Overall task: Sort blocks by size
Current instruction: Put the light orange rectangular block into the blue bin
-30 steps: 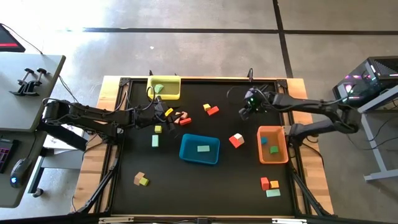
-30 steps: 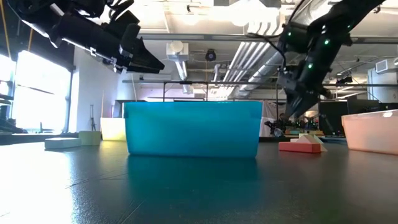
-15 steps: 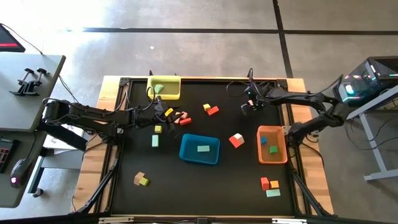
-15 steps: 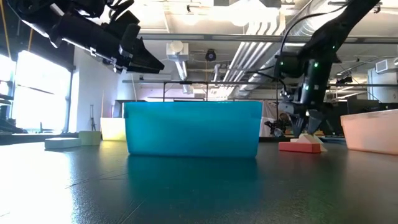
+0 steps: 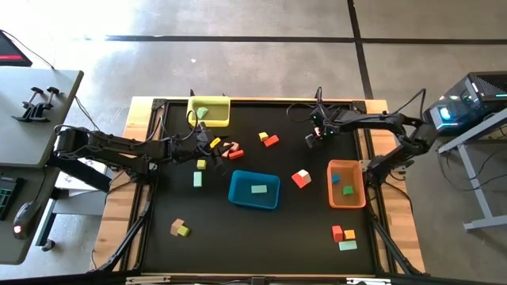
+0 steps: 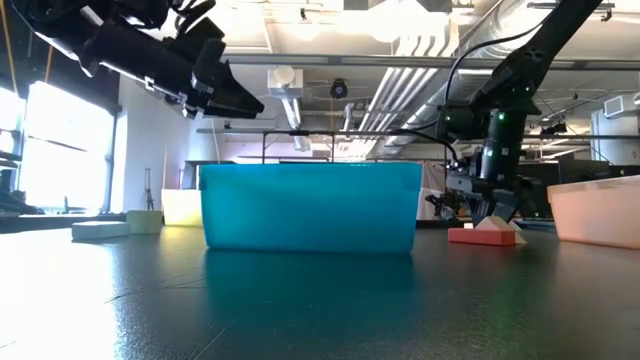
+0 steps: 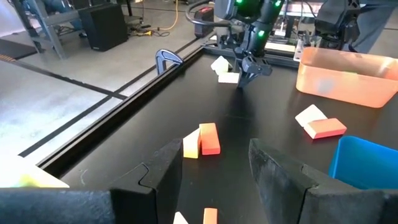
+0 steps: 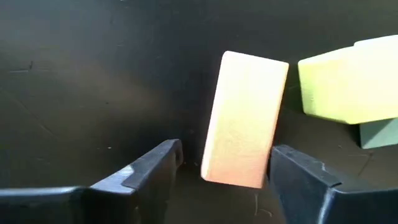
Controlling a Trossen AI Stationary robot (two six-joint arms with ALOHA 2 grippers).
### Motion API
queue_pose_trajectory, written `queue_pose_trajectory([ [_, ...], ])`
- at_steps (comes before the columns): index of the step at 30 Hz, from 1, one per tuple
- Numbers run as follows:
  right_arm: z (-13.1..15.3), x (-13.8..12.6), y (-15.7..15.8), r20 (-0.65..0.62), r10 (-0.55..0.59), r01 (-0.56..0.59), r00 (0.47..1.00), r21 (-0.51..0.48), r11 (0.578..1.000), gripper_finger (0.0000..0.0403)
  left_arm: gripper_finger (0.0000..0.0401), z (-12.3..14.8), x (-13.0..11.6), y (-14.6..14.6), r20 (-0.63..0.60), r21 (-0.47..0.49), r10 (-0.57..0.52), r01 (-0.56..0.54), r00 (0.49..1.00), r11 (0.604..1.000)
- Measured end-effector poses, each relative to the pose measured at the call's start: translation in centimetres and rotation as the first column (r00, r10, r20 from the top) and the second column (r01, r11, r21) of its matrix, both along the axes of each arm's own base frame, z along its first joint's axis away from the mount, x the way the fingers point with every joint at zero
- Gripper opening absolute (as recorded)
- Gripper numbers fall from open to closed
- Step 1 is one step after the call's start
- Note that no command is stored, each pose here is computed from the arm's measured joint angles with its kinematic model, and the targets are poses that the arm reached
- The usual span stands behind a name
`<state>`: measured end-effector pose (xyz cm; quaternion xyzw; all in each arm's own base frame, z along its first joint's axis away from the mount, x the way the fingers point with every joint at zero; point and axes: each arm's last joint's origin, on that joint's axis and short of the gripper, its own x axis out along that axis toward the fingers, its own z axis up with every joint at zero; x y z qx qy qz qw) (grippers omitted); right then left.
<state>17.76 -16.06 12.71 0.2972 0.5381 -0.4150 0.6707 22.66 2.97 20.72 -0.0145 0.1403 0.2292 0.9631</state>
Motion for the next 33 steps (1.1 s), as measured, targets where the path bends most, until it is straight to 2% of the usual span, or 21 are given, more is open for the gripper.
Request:
queue_pose_trajectory([
  [9,0.0,0.1,-0.1,0.009,0.000,0.000,1.000,-0.009,1.000,0.0131,0.0170,0.0,0.0,0.0,-0.003,-0.001,-0.002,0.002,1.000,1.000],
  [19,2.0,-0.2,1.1,0.029,0.023,-0.021,0.999,-0.069,0.997,0.0130,0.0170,0.0,0.0,0.0,-0.003,-0.002,-0.003,0.003,1.000,1.000],
  [27,5.0,1.5,4.5,0.160,0.190,-0.163,0.969,-0.166,0.972,0.0130,0.0170,0.0,0.0,0.0,-0.003,-0.004,-0.002,0.002,1.000,1.000],
  [30,5.7,2.9,6.5,0.216,0.305,-0.261,0.928,-0.209,0.942,0.0130,0.0170,0.0,0.0,0.0,-0.003,-0.004,-0.002,0.002,1.000,1.000],
  [33,6.0,4.5,8.6,0.288,0.423,-0.364,0.859,-0.235,0.901,0.0130,0.0170,0.0,0.0,0.0,-0.003,-0.004,-0.002,0.002,1.000,1.000],
])
